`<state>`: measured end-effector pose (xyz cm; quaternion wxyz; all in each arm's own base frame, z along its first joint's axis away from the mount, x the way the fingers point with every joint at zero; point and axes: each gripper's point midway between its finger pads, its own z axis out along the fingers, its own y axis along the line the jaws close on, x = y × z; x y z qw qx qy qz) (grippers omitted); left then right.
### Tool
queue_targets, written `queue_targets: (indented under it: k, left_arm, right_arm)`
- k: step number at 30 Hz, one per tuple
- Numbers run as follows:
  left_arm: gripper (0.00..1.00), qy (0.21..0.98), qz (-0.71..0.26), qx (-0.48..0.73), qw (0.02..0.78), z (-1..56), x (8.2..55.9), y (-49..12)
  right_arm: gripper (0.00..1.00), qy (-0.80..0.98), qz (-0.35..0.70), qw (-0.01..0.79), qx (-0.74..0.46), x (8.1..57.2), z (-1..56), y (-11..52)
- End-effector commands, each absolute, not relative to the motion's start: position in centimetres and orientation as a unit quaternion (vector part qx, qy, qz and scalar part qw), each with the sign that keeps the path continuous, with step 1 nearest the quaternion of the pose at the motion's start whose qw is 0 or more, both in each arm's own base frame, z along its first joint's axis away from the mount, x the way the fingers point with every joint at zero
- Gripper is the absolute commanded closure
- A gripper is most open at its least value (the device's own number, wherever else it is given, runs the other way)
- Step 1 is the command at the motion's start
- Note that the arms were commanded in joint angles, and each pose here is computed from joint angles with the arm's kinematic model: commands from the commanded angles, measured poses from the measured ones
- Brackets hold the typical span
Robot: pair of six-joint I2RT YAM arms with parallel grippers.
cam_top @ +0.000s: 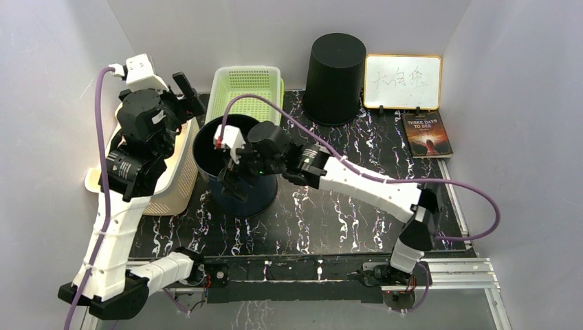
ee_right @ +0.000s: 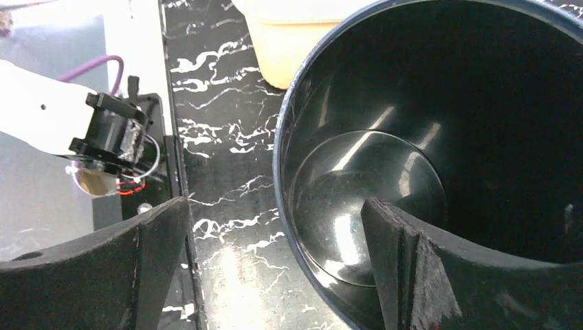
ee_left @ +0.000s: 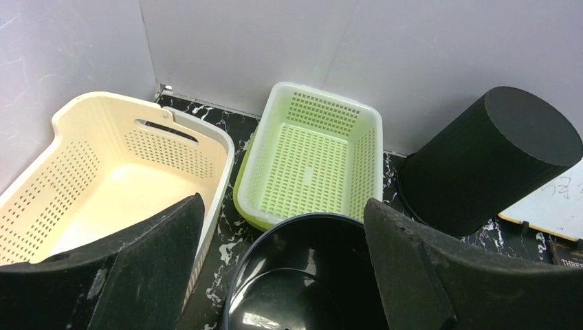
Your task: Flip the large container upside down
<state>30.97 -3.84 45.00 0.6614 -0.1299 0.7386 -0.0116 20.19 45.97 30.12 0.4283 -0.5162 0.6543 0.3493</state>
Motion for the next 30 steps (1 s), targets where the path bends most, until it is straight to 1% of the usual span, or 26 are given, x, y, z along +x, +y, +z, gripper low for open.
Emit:
queue_targets:
  k: [1,5,13,16,17,18,19,20,21,22,23,24,27,30]
  left_arm:
    - [0.15,0.725,-0.005,-0.141,0.674,45.6,30.1,-3.0]
    - [0.15,0.726,-0.01,-0.134,0.674,45.3,29.5,-3.0]
    - [0.15,0.729,-0.01,-0.131,0.672,44.4,28.6,-2.7]
    - [0.15,0.727,-0.013,-0.132,0.674,44.6,28.3,-2.6]
    - [0.15,0.726,-0.014,-0.132,0.675,44.7,28.1,-2.6]
    - [0.15,0.725,-0.014,-0.133,0.676,44.9,28.0,-2.5]
    - [0.15,0.724,-0.014,-0.134,0.677,45.0,27.9,-2.4]
    - [0.15,0.723,-0.013,-0.134,0.678,45.1,27.8,-2.4]
    - [0.15,0.722,-0.014,-0.135,0.679,45.2,27.7,-2.4]
    - [0.15,0.72,-0.016,-0.135,0.681,45.4,27.6,-2.3]
    - [0.15,0.72,-0.017,-0.135,0.681,45.5,27.5,-2.3]
    - [0.15,0.719,-0.018,-0.135,0.681,45.6,27.5,-2.3]
    - [0.15,0.722,-0.017,-0.134,0.679,45.6,27.3,-2.3]
    - [0.15,0.721,-0.015,-0.136,0.679,45.7,27.0,-2.0]
  right_arm:
    - [0.02,0.64,0.306,0.454,-0.538,21.4,30.9,46.7]
    - [0.02,0.657,0.263,0.459,-0.537,23.4,28.8,47.2]
    - [0.02,0.675,0.211,0.449,-0.546,24.9,26.5,46.6]
    - [0.09,0.676,0.216,0.447,-0.544,24.5,26.5,46.3]
    - [0.16,0.677,0.22,0.449,-0.54,24.4,26.6,46.1]
    - [0.3,0.676,0.222,0.451,-0.538,24.3,26.9,45.9]
    - [0.45,0.675,0.225,0.456,-0.535,24.2,27.2,45.7]
    - [0.58,0.673,0.227,0.461,-0.532,24.1,27.5,45.6]
    - [0.69,0.671,0.229,0.463,-0.531,24.1,27.6,45.5]
    - [0.83,0.667,0.234,0.468,-0.531,23.8,28.1,45.4]
    - [0.94,0.66,0.242,0.473,-0.531,23.5,29.0,45.2]
    - [1.0,0.654,0.25,0.471,-0.536,23.1,29.2,45.2]
    - [1.0,0.646,0.274,0.461,-0.543,22.3,30.0,45.6]
    - [1.0,0.651,0.288,0.462,-0.529,22.5,30.8,45.6]
